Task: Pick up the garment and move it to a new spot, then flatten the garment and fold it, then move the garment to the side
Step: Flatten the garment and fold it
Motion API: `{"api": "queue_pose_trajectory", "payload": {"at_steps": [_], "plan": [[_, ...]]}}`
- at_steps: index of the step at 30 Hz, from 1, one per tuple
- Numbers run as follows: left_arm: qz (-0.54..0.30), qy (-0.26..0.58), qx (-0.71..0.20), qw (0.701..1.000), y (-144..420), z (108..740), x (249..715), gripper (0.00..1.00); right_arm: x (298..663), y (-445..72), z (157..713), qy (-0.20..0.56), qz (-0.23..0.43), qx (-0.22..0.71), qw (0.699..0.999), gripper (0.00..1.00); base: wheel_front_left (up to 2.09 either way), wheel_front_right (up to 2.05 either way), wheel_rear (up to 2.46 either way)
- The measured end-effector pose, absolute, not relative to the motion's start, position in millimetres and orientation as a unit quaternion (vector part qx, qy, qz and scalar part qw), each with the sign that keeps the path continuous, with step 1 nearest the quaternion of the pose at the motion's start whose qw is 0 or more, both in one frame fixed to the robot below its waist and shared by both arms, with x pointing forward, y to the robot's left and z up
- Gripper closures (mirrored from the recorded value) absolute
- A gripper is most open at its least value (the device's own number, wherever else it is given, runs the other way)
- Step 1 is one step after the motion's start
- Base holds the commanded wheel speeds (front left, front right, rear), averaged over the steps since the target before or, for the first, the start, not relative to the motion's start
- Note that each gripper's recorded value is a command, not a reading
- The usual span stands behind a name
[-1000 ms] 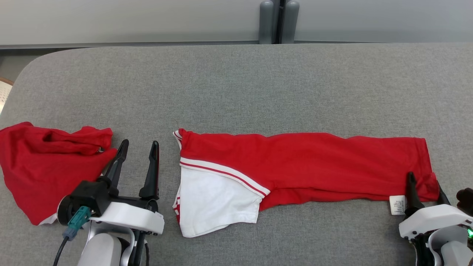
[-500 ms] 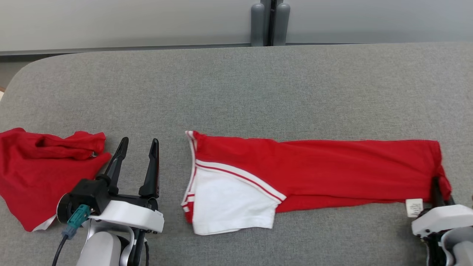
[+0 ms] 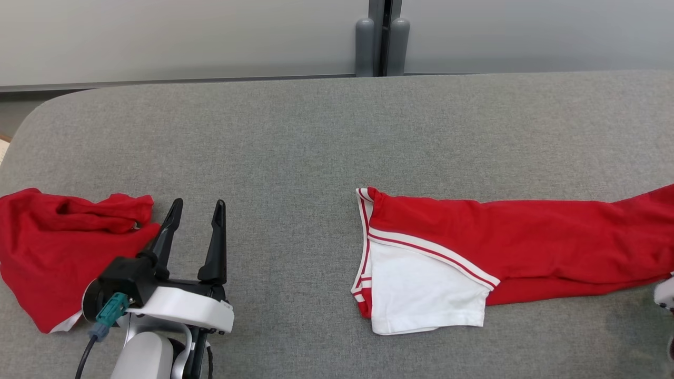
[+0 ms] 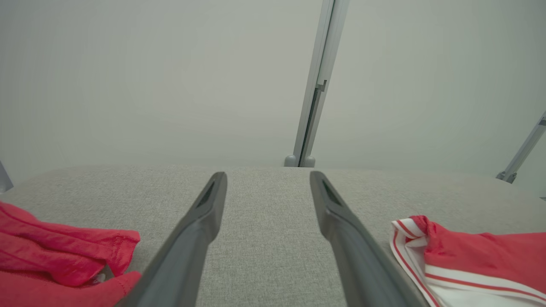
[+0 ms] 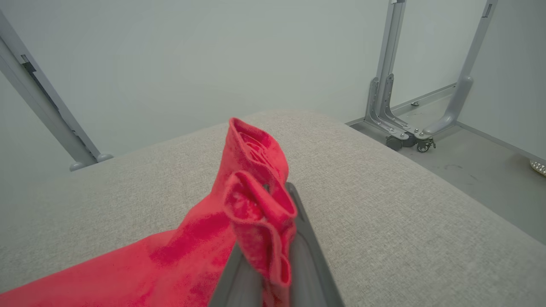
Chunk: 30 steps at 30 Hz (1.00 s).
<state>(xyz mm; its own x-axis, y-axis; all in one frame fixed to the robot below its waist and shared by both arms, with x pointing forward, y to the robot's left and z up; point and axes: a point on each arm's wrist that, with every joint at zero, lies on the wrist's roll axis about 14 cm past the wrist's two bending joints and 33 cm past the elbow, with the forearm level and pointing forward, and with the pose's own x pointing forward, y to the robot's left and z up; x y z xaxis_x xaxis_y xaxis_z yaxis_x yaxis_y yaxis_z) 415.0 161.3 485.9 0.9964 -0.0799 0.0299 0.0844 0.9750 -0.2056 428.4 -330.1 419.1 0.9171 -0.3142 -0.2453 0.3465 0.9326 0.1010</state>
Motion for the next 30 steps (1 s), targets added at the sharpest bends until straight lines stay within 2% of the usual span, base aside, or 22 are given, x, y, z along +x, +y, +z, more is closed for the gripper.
{"api": "queue_pose_trajectory", "payload": {"at_steps": [6,13,18,22,30], "plan": [[-0.038,-0.016,-0.109,0.993,162,491,411,0.00,450,-268,441,0.074,-0.101,0.093,0.988,1.00,0.00,0.00,0.00],[-0.034,-0.020,-0.115,0.993,162,494,406,0.00,464,-171,473,0.045,0.025,0.121,0.991,1.00,0.00,0.00,0.00],[-0.029,-0.024,-0.117,0.992,166,497,402,0.00,448,-108,478,0.058,0.117,0.133,0.982,1.00,0.00,0.00,0.00],[-0.023,-0.024,-0.116,0.993,170,497,398,0.00,430,-61,480,0.072,0.180,0.191,0.962,1.00,0.00,0.00,0.00],[-0.015,-0.021,-0.114,0.993,176,495,391,0.00,400,-4,464,0.114,0.260,0.203,0.937,1.00,0.00,0.00,0.00]]}}
